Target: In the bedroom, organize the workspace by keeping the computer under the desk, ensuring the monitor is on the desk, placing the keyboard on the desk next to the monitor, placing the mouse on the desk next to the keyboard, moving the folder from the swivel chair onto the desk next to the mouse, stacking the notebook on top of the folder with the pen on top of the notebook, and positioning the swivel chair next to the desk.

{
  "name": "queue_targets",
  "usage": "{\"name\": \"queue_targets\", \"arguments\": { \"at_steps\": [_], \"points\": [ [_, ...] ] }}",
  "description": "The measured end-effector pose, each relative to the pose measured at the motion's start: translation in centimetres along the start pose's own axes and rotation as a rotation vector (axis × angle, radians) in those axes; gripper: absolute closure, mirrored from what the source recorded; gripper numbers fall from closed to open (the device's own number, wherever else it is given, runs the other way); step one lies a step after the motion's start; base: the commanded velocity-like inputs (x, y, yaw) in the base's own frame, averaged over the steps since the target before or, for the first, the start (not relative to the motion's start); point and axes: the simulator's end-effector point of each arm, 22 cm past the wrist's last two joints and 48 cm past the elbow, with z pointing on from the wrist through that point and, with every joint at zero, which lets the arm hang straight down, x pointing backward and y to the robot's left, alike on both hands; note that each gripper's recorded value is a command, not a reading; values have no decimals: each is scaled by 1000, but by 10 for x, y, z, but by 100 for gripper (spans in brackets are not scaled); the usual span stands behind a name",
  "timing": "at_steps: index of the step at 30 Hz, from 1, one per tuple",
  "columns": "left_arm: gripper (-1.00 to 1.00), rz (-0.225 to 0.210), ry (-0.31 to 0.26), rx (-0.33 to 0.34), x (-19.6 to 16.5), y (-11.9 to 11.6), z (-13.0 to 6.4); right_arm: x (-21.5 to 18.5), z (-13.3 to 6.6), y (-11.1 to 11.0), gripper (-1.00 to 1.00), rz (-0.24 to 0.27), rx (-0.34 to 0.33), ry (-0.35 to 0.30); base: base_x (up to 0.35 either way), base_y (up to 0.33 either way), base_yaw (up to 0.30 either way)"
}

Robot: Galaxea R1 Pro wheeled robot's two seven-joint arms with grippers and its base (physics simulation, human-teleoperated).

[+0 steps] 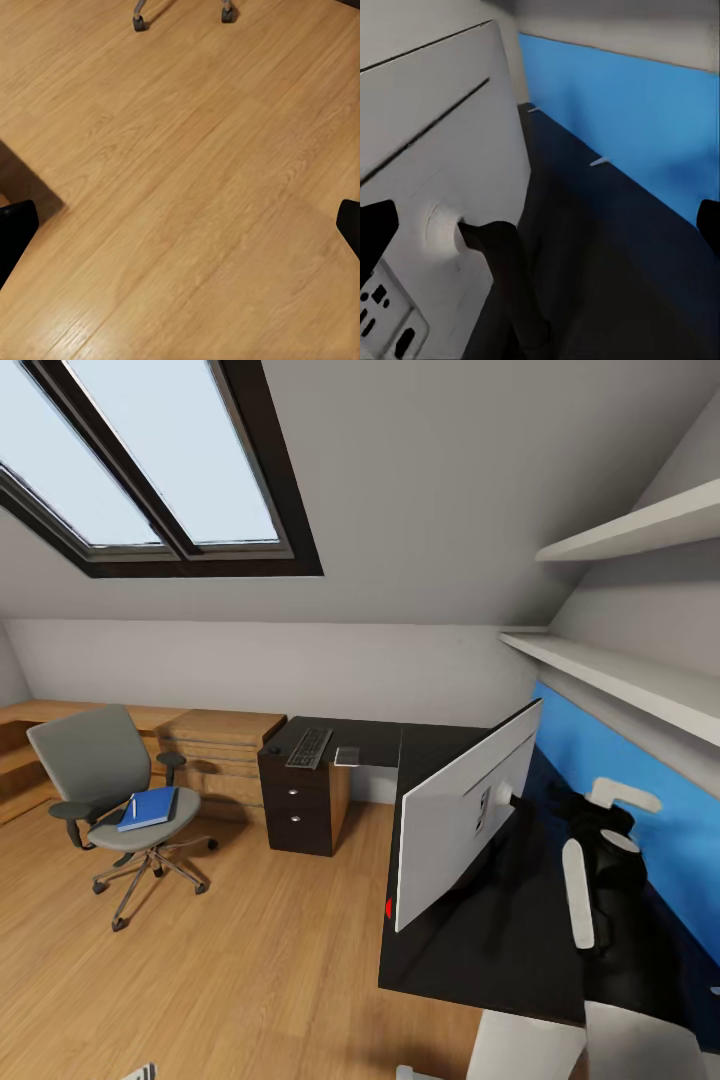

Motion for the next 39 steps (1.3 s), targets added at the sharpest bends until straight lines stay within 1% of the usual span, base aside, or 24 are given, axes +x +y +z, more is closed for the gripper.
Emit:
{"name": "queue_targets", "arguments": {
  "at_steps": [2,3,4,7,12,13,15,16,18,19,20,21,24,26,28,35,37,39],
  "points": [
    [-100,-1,1,0,0,0,0,16,-1,-6,-100,-6,7,1,0,0,0],
    [-100,-1,1,0,0,0,0,31,-2,-12,-100,-12,13,-1,0,0,0],
    [-100,-3,6,0,2,-2,-1,67,-1,-20,-100,-24,22,-2,0,0,0],
    [-100,-8,13,2,5,-6,-3,104,3,-22,-100,-41,24,14,0,0,0],
    [-100,-11,18,4,8,-8,-4,146,6,-13,-100,-62,5,21,0,0,0],
    [-100,-12,19,5,9,-9,-4,179,4,1,-100,-89,-29,28,0,0,0],
    [-100,-13,19,7,9,-10,-4,202,1,7,-100,-111,-45,47,0,0,0],
    [-100,-13,18,9,9,-11,-5,228,-2,11,-100,-131,-59,71,0,0,0],
    [-100,-13,17,10,8,-11,-5,255,-4,10,-100,-152,-64,104,0,0,0],
    [-100,-13,17,10,8,-11,-5,255,-4,10,-100,-153,-64,104,0,0,0],
    [-100,-14,16,11,8,-12,-5,269,-1,8,-100,-169,-62,124,0,0,0],
    [-100,-15,16,12,8,-12,-5,272,1,7,-100,-175,-61,129,0,0,0],
    [-100,-16,17,13,9,-13,-5,285,16,-2,-100,-202,-48,162,0,0,0],
    [-100,-16,17,14,9,-14,-5,288,21,-6,-100,-210,-41,169,0,0,0],
    [-100,-16,17,17,9,-15,-6,290,30,-17,-100,-223,-26,171,0,0,0],
    [-100,-13,12,23,7,-18,-6,299,35,-28,-100,-238,-14,188,0,0,0],
    [-100,-9,9,30,6,-21,-7,301,35,-29,-100,-240,-13,192,0,0,0],
    [-100,3,1,49,4,-29,-8,303,35,-30,-100,-242,-13,196,0,0,0]
  ]
}}
